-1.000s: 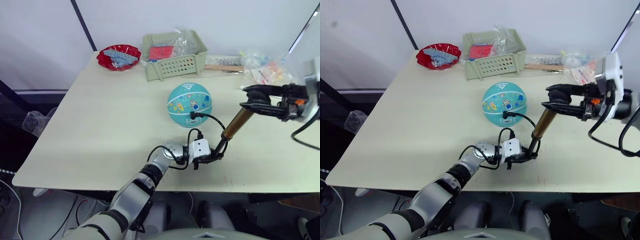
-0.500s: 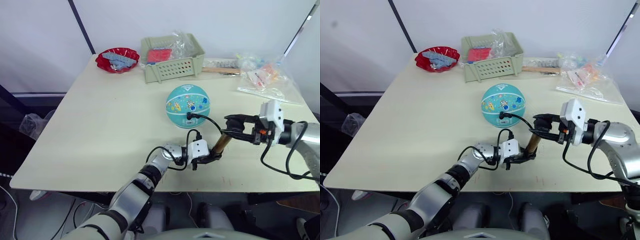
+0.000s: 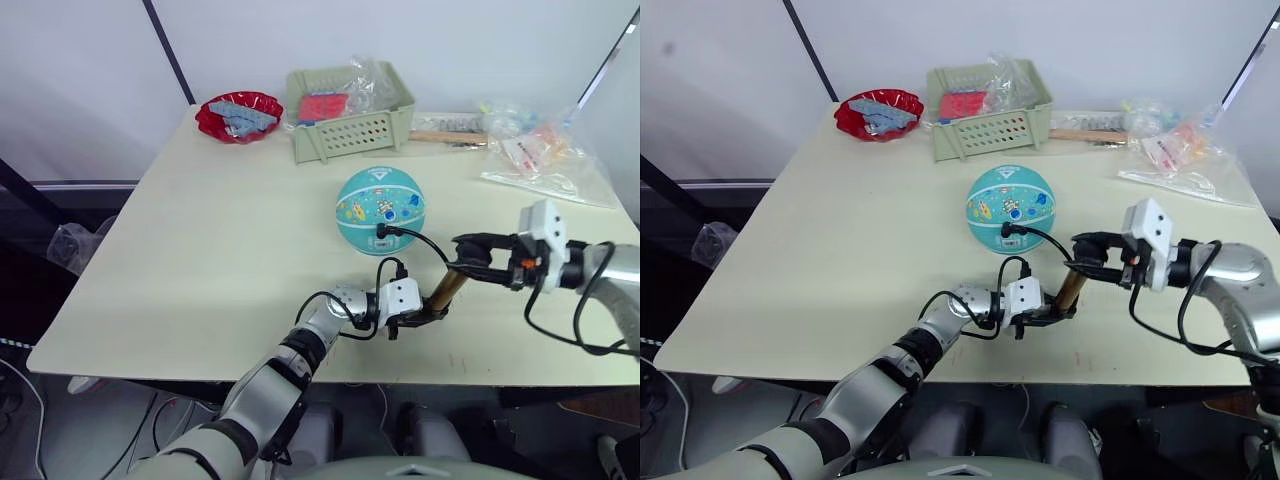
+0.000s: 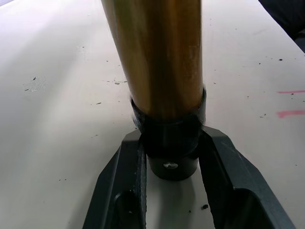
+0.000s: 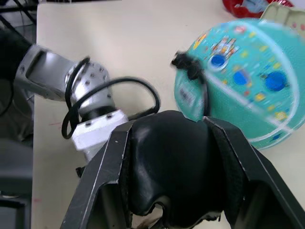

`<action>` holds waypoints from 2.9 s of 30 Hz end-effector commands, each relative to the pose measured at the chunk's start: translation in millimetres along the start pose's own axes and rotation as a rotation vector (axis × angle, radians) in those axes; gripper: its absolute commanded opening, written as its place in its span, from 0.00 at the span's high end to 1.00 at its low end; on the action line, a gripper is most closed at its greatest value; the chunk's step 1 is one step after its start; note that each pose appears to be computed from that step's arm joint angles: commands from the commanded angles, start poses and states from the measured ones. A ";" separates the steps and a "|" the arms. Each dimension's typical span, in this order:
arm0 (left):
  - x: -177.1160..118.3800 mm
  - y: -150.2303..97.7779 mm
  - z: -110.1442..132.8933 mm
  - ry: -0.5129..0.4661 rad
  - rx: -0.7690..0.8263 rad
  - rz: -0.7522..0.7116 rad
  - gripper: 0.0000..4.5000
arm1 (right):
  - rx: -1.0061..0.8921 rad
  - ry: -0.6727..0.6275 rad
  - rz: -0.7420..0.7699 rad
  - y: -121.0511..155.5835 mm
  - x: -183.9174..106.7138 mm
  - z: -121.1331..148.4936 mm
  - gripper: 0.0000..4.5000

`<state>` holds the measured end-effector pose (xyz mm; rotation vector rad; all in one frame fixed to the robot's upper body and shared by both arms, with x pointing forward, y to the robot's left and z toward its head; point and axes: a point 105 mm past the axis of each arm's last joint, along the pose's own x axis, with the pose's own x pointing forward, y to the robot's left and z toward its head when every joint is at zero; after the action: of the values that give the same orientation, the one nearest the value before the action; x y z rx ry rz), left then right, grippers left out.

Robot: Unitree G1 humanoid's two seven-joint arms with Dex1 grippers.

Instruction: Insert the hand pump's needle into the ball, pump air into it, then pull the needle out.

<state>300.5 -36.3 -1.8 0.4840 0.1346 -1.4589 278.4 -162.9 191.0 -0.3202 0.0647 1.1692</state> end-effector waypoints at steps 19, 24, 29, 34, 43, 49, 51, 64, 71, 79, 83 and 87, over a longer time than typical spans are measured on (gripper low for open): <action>-20.6 -43.6 -78.7 0.279 -0.169 -0.090 0.76 | -0.140 -0.104 -0.019 -5.5 -34.1 101.2 0.64; -20.5 -43.4 -78.5 0.278 -0.169 -0.089 0.76 | -0.097 -0.058 -0.009 -3.6 -23.5 70.6 0.64; -21.6 -41.8 -78.4 0.278 -0.170 -0.082 0.76 | -0.049 -0.012 -0.015 -2.1 -9.0 29.5 0.64; -22.5 -42.0 -79.2 0.281 -0.171 -0.083 0.76 | -0.020 0.022 0.001 3.7 1.9 -1.8 0.64; -21.4 -41.4 -78.0 0.277 -0.170 -0.080 0.76 | 0.042 0.054 -0.005 14.9 19.5 -55.2 0.64; -22.0 -42.3 -79.2 0.280 -0.170 -0.081 0.76 | -0.012 0.023 -0.024 10.6 16.2 -50.3 0.64; -22.1 -42.9 -79.6 0.281 -0.170 -0.083 0.76 | -0.022 -0.013 -0.026 7.8 12.3 -37.7 0.64; -20.9 -45.0 -79.6 0.282 -0.170 -0.093 0.76 | -0.132 -0.124 -0.029 -8.2 -22.8 54.7 0.64; -21.4 -45.5 -80.1 0.284 -0.170 -0.097 0.76 | -0.148 -0.170 -0.027 -9.2 -43.8 98.6 0.64; -21.9 -46.3 -80.8 0.284 -0.175 -0.098 0.76 | -0.148 -0.195 -0.012 -5.9 -44.7 118.9 0.64; -21.1 -47.3 -80.4 0.282 -0.175 -0.101 0.76 | -0.099 -0.125 0.008 -2.6 -31.8 85.5 0.64; -20.9 -47.1 -80.0 0.280 -0.174 -0.100 0.76 | -0.086 -0.039 0.015 0.3 -21.0 51.8 0.64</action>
<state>299.3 -34.6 -2.4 0.4832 0.1310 -1.4579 262.3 -168.7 261.3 -0.3209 -0.0629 1.1968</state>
